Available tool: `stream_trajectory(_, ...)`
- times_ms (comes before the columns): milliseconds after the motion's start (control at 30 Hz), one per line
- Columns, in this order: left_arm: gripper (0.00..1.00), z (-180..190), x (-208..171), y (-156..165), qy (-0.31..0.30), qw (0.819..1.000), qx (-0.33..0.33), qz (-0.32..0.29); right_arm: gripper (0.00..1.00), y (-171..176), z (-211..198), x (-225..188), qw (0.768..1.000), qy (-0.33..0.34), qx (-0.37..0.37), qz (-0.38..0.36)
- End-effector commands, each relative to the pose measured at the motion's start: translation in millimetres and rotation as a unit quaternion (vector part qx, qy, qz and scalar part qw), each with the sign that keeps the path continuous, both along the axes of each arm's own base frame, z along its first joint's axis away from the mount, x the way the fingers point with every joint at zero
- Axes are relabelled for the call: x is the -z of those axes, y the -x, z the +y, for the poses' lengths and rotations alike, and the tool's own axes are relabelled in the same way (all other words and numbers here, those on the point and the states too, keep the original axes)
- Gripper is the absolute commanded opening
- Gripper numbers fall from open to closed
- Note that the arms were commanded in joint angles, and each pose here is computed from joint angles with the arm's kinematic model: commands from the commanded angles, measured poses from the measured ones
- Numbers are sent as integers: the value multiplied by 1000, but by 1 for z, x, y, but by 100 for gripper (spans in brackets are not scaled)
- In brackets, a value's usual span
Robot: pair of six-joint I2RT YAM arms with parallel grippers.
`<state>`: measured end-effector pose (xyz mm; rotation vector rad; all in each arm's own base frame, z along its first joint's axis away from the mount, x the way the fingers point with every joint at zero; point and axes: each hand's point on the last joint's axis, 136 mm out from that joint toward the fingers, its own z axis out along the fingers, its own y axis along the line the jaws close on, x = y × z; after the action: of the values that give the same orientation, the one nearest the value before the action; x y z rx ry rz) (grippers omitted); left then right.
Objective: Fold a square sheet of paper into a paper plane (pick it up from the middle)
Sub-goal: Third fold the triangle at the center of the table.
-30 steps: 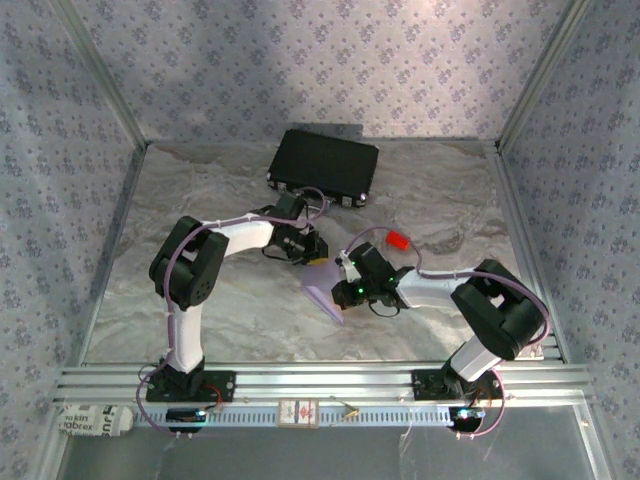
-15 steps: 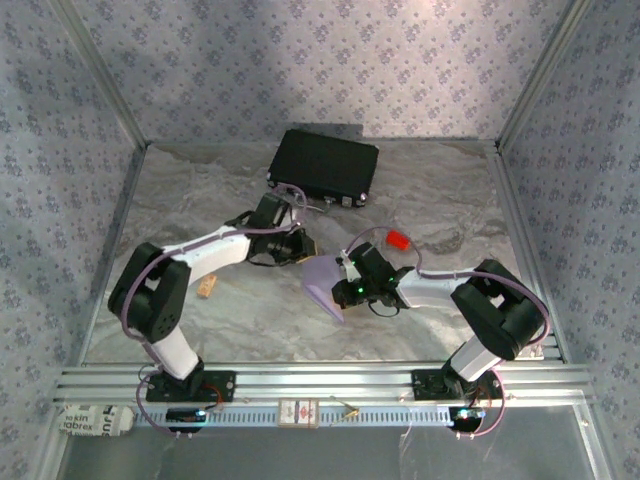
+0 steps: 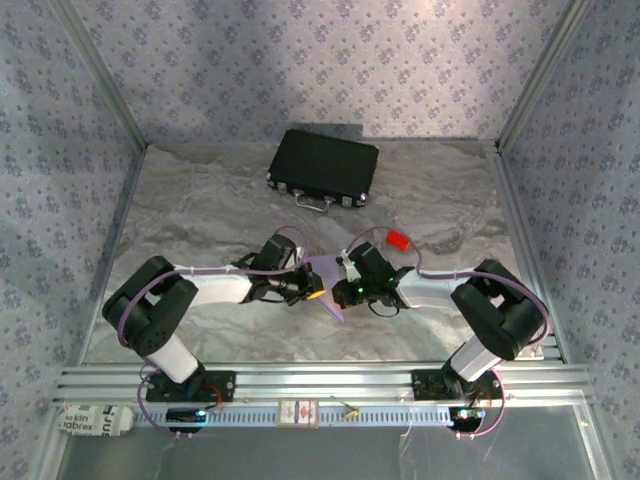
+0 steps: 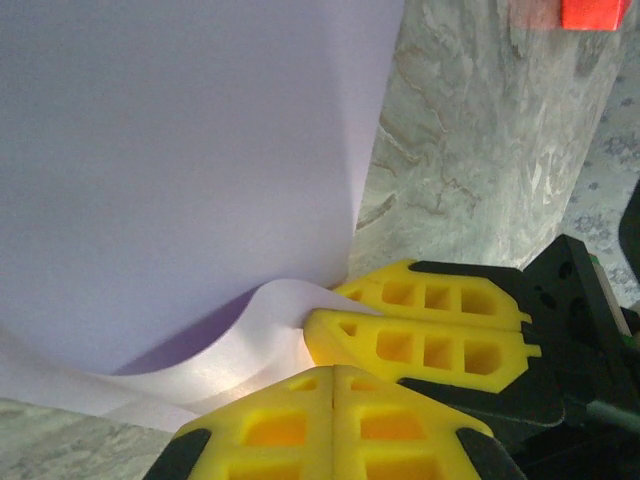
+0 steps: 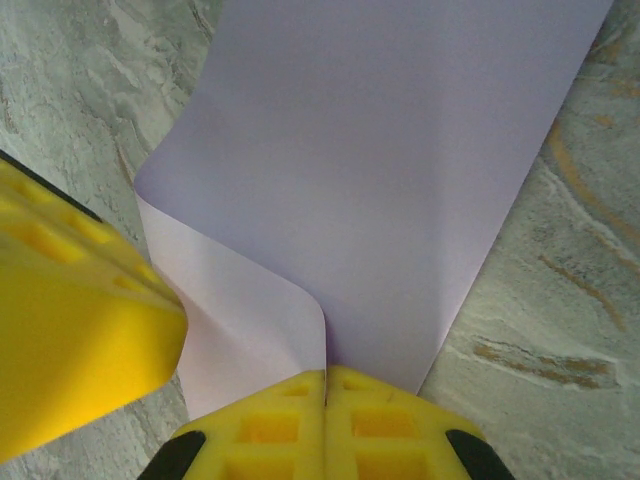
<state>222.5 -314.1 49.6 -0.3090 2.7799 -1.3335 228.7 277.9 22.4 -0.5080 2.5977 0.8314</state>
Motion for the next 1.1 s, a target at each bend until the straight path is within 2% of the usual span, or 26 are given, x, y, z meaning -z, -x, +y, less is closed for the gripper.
stream_trajectory(0,0,-4,-6,-8,20,1000,-19,-10,2,-1,-10,10,1000,24,19,8)
stream_trajectory(367,0,-5,2,-6,8,1000,-7,-8,2,0,-10,11,999,25,17,9)
stream_trajectory(1067,0,15,39,10,-82,996,11,37,3,0,-9,10,1000,24,16,9)
